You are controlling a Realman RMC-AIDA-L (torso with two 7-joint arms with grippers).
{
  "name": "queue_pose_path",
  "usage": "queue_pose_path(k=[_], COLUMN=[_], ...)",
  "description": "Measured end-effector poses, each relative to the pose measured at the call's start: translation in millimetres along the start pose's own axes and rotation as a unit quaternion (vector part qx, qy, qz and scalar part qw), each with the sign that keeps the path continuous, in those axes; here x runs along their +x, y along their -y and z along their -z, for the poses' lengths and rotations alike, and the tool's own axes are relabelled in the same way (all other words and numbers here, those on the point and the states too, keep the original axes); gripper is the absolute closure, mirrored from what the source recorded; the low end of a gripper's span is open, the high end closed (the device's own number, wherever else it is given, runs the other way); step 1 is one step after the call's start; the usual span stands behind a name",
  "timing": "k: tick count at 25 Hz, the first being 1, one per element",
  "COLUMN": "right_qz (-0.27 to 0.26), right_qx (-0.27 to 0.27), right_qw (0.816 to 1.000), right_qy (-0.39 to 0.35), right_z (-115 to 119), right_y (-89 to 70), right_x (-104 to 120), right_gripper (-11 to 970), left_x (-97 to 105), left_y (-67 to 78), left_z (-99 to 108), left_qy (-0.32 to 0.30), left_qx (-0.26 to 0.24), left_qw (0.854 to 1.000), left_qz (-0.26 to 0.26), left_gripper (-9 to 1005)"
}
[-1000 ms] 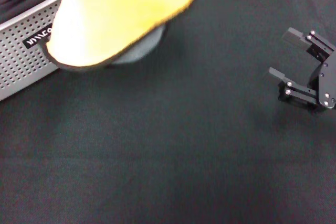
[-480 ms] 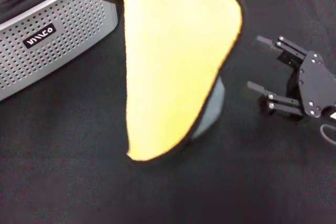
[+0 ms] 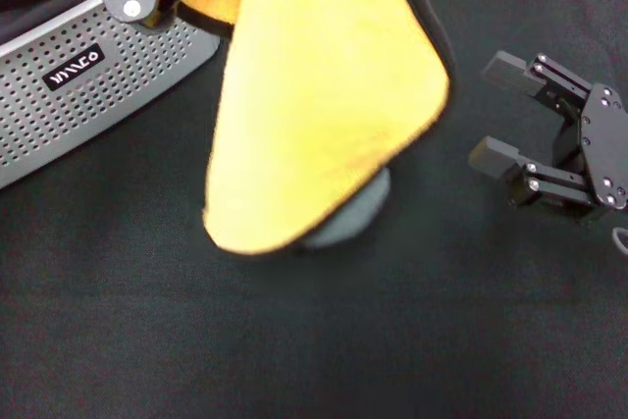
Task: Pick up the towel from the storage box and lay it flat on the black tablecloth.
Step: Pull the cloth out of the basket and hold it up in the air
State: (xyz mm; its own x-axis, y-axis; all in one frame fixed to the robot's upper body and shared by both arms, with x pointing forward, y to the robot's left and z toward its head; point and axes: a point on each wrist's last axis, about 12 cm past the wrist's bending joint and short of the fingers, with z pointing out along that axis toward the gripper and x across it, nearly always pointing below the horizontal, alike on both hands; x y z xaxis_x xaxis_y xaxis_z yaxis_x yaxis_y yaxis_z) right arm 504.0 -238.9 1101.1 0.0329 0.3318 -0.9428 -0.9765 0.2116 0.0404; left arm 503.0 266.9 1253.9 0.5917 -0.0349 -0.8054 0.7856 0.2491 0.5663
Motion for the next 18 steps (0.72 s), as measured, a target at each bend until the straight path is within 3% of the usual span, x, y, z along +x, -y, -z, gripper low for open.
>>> queue_pose_path(k=[13,18], right_qz=[-0.022,-0.022], right_qx=[-0.025,-0.025], right_qw=[0.999,0.999], right_qy=[-0.011,-0.010], right_z=[-13.5,-12.4], right_y=[3.3,2.9], right_x=[1.7,1.3], right_gripper=[130,282], left_x=[4.3,4.3], left_y=[4.1,4.6], left_z=[-3.8,-3.7], left_qy=[0.009,0.010], left_qx=[0.013,0.013], left_qw=[1.000,1.000], left_qz=[0.007,0.007], left_gripper=[987,986])
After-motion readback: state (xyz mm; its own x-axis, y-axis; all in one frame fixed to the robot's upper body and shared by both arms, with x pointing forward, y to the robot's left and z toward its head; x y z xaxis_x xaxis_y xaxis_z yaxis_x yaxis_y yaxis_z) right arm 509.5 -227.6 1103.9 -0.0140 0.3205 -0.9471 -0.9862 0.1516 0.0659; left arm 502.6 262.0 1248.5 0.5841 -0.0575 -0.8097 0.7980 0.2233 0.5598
